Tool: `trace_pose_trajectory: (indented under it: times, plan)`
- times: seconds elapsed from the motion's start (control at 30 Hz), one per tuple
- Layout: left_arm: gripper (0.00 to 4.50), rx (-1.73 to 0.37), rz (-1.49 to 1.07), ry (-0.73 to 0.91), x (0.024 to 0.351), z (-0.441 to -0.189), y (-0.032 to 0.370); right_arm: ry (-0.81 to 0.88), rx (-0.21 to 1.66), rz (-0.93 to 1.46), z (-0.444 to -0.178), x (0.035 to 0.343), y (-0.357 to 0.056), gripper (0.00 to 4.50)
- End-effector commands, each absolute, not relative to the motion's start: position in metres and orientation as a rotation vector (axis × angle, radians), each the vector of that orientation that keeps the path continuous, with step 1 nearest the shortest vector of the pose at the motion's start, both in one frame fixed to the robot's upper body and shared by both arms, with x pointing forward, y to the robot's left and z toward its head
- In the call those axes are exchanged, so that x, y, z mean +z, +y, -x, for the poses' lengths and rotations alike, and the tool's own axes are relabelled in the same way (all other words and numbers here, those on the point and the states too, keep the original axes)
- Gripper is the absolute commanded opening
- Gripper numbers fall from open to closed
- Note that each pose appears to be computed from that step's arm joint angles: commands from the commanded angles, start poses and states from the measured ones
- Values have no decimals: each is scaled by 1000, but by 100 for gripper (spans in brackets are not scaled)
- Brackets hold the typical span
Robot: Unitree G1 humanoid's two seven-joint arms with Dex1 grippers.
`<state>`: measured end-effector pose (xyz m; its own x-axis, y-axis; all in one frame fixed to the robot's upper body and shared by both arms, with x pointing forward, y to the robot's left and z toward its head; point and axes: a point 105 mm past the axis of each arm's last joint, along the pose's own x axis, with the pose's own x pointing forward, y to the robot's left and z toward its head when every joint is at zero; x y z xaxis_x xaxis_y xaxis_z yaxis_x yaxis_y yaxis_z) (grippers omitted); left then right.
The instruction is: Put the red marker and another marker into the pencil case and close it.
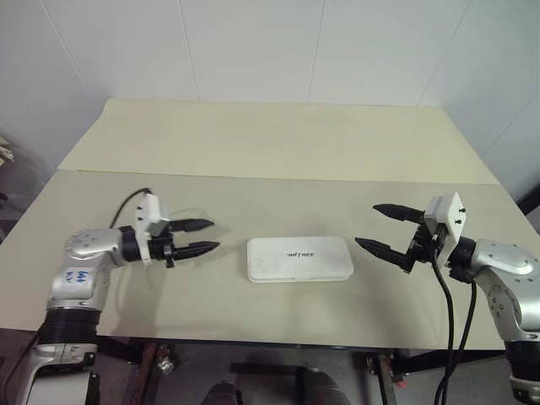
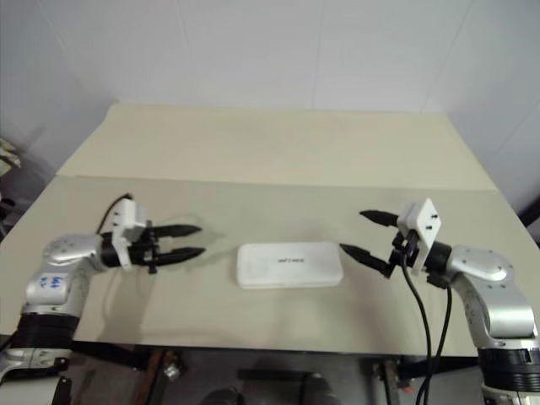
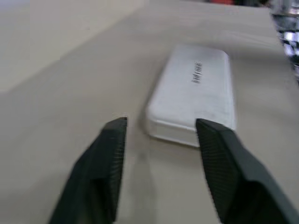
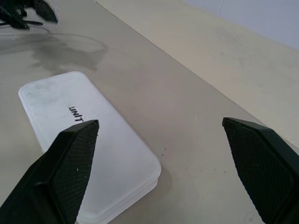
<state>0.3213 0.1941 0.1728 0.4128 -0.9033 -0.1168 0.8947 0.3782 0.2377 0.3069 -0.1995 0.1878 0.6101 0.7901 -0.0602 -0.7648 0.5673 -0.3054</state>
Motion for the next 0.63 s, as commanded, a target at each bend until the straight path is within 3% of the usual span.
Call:
trace_pose_trajectory:
  times: [0.03,0.13,0.4,0.63]
  plan:
    - [355,-1113,-307,-112,193,-324,205,-121,900,372,-306,202,-210,450]
    - [448,-1115,-315,-129,198,-326,206,-115,890,387,-307,203,-215,450]
    - [448,-1139,-302,-193,209,-336,200,-115,873,414,-300,206,-218,450]
    - [448,-1222,-265,-176,205,-325,191,-117,827,400,-298,203,-223,450]
